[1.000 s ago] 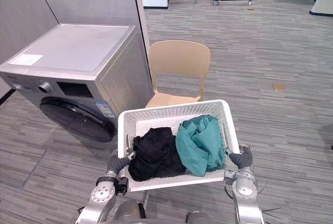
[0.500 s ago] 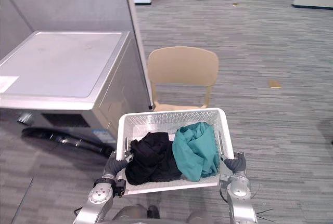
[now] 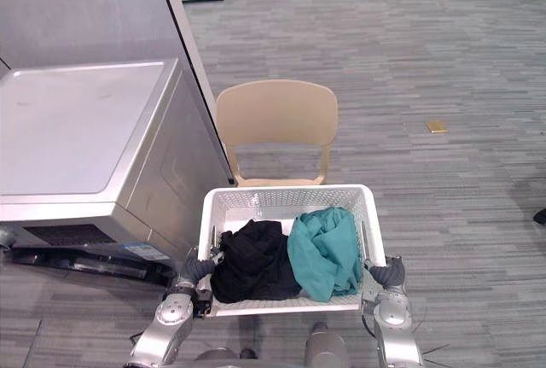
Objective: Pick up the laundry basket with both hands and put the clothes into the washing machine.
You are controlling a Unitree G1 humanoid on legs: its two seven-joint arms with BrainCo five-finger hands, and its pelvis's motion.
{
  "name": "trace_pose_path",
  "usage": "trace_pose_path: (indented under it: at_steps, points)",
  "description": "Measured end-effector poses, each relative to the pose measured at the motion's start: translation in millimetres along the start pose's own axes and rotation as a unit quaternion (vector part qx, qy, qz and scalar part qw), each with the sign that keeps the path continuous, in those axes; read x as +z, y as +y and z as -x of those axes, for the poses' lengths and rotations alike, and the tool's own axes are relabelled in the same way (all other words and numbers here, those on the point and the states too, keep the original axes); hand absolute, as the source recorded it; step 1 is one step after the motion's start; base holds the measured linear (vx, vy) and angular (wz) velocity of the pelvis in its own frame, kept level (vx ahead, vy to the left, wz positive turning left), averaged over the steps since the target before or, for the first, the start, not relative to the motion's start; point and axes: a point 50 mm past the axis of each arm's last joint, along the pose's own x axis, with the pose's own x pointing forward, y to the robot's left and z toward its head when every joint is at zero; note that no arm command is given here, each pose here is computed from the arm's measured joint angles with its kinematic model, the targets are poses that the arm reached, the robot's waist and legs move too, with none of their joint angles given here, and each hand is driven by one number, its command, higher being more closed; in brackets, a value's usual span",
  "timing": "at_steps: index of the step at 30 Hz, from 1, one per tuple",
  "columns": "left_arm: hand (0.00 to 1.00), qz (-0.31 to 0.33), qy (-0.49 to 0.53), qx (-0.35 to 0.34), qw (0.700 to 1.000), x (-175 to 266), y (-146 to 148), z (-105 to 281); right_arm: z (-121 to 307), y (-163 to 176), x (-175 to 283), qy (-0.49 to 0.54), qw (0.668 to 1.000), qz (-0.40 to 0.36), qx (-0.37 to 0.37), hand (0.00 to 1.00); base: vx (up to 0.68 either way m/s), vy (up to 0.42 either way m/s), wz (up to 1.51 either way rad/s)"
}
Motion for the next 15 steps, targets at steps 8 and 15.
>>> trace_pose_path:
  at_steps: [8,15]
  points:
    - [1.0,-0.006,-0.148,0.043,0.988,120.8,14.2,-59.1,-38.3,11.8,114.2,-0.141,0.986,-0.084,-0.026,1.0,-0.22,-0.014,0.14]
    - [0.0,0.034,-0.25,0.087,0.964,228.9,40.3,-75.2,-50.4,16.1,216.5,-0.233,0.96,-0.148,-0.036,0.0,-0.14,-0.037,-0.05]
